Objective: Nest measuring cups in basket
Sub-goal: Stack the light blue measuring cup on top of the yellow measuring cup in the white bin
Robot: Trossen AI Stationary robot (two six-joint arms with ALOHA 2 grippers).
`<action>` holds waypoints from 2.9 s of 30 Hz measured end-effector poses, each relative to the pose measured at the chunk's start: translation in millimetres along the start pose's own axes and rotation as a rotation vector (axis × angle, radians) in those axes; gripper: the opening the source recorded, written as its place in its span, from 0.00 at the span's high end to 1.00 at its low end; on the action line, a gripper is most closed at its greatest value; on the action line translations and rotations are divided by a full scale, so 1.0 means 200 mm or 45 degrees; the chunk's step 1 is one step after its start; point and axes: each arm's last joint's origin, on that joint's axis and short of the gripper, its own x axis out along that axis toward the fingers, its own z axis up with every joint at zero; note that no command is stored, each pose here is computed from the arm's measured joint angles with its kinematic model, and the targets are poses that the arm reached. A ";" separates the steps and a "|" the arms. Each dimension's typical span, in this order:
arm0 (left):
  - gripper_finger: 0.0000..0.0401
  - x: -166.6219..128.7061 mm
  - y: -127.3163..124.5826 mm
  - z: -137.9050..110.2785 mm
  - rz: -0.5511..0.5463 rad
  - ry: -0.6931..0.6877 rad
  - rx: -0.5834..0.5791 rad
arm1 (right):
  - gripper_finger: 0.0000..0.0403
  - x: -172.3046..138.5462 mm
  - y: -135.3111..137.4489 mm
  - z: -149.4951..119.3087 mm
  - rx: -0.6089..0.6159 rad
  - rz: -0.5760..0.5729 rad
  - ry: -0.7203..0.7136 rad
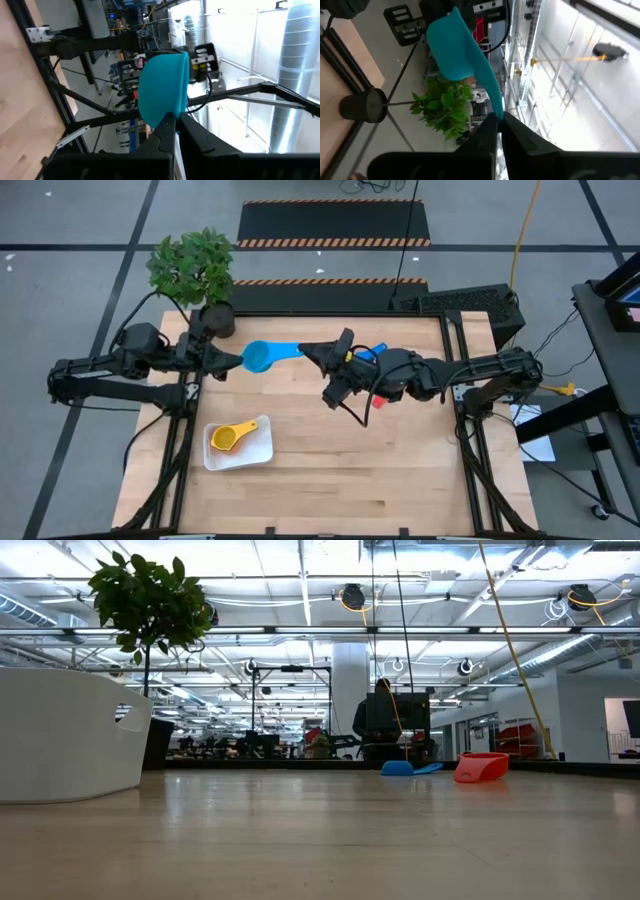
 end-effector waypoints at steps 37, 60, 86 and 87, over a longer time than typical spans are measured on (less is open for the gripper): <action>1.00 -0.28 0.10 -0.12 0.416 0.005 0.176 | 0.48 -0.38 0.03 0.34 1.350 -0.431 0.635; 0.99 -0.24 0.34 -0.39 0.588 0.007 0.092 | 0.48 -0.46 -0.07 0.36 1.757 -0.600 0.659; 0.99 -0.57 0.62 -0.62 0.716 0.296 -0.037 | 0.48 -0.39 -0.07 0.29 1.528 -0.580 0.750; 0.99 -0.58 0.63 -0.61 0.716 0.290 -0.033 | 0.48 -0.40 -0.07 0.30 1.532 -0.577 0.745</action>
